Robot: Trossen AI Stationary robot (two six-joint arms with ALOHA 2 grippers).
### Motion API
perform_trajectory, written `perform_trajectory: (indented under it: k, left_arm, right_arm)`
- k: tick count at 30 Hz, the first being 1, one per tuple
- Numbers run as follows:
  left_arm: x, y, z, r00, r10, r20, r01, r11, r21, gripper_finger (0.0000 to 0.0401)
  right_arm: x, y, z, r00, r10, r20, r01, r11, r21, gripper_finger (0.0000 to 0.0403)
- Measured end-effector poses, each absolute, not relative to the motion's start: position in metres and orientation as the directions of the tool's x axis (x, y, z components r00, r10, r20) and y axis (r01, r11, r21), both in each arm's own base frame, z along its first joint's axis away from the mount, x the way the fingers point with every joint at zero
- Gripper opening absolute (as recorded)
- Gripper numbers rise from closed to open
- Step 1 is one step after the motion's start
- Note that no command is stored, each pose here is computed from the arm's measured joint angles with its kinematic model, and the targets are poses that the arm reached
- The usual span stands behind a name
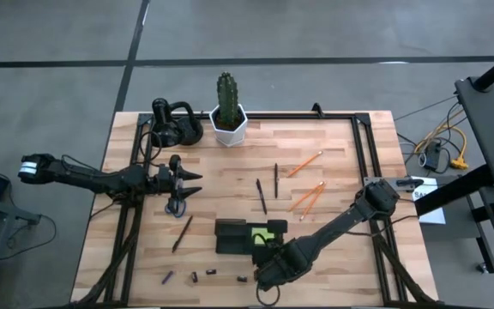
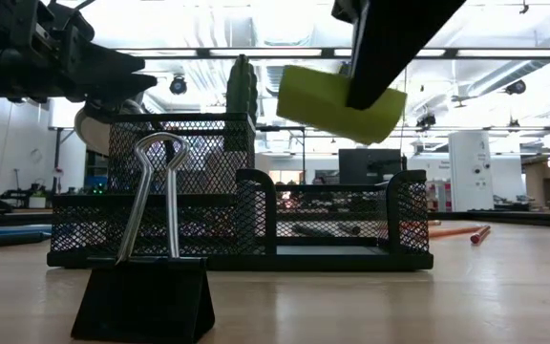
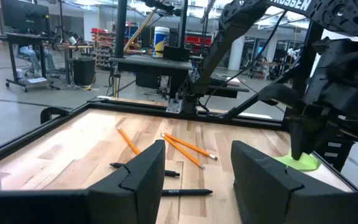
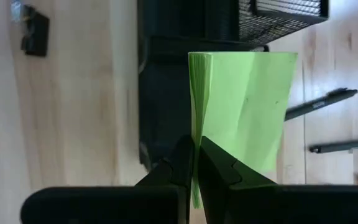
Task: Pick and place office supplies into organizer
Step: Put the sticky note into the desk organizer
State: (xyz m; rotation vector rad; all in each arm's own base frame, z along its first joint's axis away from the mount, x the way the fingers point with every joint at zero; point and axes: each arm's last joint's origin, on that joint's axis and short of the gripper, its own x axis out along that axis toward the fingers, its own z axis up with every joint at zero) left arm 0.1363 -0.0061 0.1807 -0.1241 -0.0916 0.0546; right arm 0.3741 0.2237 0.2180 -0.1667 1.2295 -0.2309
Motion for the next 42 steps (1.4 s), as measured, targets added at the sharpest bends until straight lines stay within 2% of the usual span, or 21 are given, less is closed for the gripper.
perform_trajectory:
  k: [6, 11, 17, 25, 42]
  left_arm:
    - [0.136, -0.006, 0.181, 0.994, 0.060, 0.088, -0.049, 0.991, -0.126, 0.0169]
    - [0.136, -0.006, 0.181, 0.994, 0.060, 0.088, -0.049, 0.991, -0.126, 0.0169]
    - [0.136, -0.006, 0.181, 0.994, 0.060, 0.088, -0.049, 0.991, -0.126, 0.0169]
    - [0.136, -0.006, 0.181, 0.995, 0.060, 0.086, -0.049, 0.991, -0.126, 0.0169]
    - [0.136, -0.006, 0.181, 0.994, 0.059, 0.088, -0.048, 0.991, -0.127, 0.0169]
  right_arm:
    - [0.383, 0.215, 0.218, 0.334, -0.247, -0.909, 0.119, 0.968, -0.219, 0.0009]
    - [0.389, 0.211, 0.218, 0.335, -0.188, -0.923, 0.197, 0.972, -0.126, 0.0009]
    - [0.391, 0.211, 0.214, 0.327, -0.193, -0.925, 0.183, 0.973, -0.139, 0.0009]
    - [0.398, 0.210, 0.184, 0.255, -0.212, -0.943, 0.172, 0.970, -0.171, 0.0009]
    - [0.404, 0.207, 0.164, 0.194, -0.197, -0.961, 0.155, 0.974, -0.168, 0.0008]
